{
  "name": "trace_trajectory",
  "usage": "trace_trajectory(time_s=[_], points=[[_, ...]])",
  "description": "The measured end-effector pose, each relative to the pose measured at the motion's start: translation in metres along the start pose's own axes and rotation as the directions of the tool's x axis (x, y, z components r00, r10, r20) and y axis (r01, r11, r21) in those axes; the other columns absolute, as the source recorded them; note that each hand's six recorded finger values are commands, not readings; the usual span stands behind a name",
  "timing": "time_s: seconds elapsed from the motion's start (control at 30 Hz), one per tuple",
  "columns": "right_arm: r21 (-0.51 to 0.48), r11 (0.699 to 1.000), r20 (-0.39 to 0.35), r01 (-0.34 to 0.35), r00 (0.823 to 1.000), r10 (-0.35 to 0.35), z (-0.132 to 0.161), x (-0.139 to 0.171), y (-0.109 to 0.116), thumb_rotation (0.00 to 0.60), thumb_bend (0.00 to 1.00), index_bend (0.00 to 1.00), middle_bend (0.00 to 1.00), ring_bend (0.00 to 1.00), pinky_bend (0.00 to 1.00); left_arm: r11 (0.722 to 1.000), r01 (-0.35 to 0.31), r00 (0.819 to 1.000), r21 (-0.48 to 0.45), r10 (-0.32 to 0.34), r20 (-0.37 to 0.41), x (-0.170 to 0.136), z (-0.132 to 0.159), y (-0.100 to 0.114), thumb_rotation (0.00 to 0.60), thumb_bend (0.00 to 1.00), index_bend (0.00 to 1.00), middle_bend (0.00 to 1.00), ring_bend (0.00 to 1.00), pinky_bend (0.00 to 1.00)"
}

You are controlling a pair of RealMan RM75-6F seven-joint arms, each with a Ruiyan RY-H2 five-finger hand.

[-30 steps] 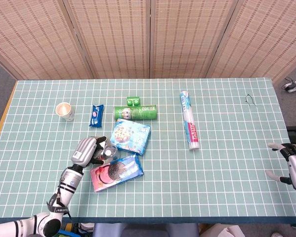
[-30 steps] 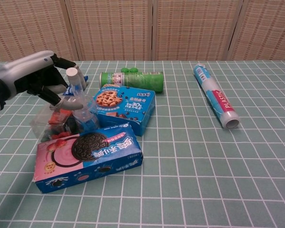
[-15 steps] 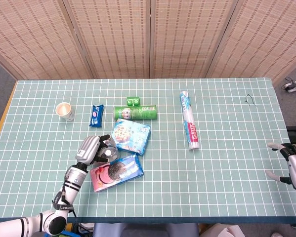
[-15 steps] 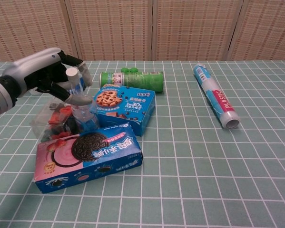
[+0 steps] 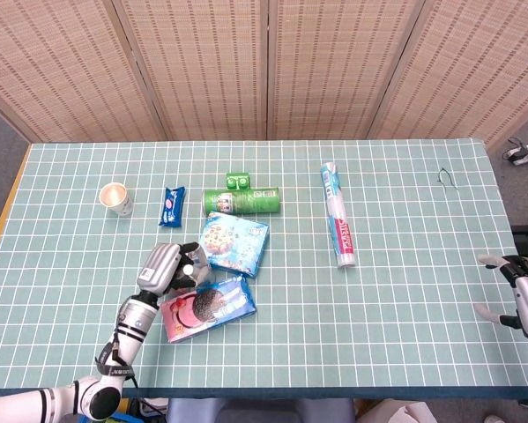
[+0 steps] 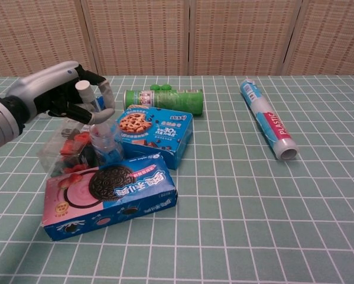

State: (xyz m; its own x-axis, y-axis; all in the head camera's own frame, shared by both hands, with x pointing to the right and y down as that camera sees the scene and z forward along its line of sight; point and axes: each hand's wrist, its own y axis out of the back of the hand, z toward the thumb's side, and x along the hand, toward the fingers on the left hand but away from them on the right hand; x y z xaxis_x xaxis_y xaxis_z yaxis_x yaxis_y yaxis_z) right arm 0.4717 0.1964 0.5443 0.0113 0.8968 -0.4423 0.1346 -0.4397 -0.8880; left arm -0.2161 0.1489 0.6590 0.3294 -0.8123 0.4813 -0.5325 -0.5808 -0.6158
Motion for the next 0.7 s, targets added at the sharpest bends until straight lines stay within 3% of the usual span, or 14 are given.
trace_trajectory(time_s=[0.37, 0.7], points=[[-0.002, 1.0, 0.001, -0.001, 1.0, 0.001, 0.0, -0.001, 0.0, 0.6, 0.06, 0.28, 0.36, 0.22, 0.41, 1.0, -0.012, 1.0, -0.001, 0.012, 0.029, -0.004, 0.01, 0.003, 0.6, 0.55, 0.74, 1.0, 1.0, 0.99], [-0.004, 1.0, -0.003, -0.003, 1.0, 0.003, 0.0, 0.0, 0.0, 0.6, 0.06, 0.28, 0.36, 0.22, 0.41, 0.998, -0.067, 0.996, 0.016, 0.066, 0.058, -0.009, 0.032, 0.021, 0.6, 0.57, 0.73, 1.0, 1.0, 0.99]])
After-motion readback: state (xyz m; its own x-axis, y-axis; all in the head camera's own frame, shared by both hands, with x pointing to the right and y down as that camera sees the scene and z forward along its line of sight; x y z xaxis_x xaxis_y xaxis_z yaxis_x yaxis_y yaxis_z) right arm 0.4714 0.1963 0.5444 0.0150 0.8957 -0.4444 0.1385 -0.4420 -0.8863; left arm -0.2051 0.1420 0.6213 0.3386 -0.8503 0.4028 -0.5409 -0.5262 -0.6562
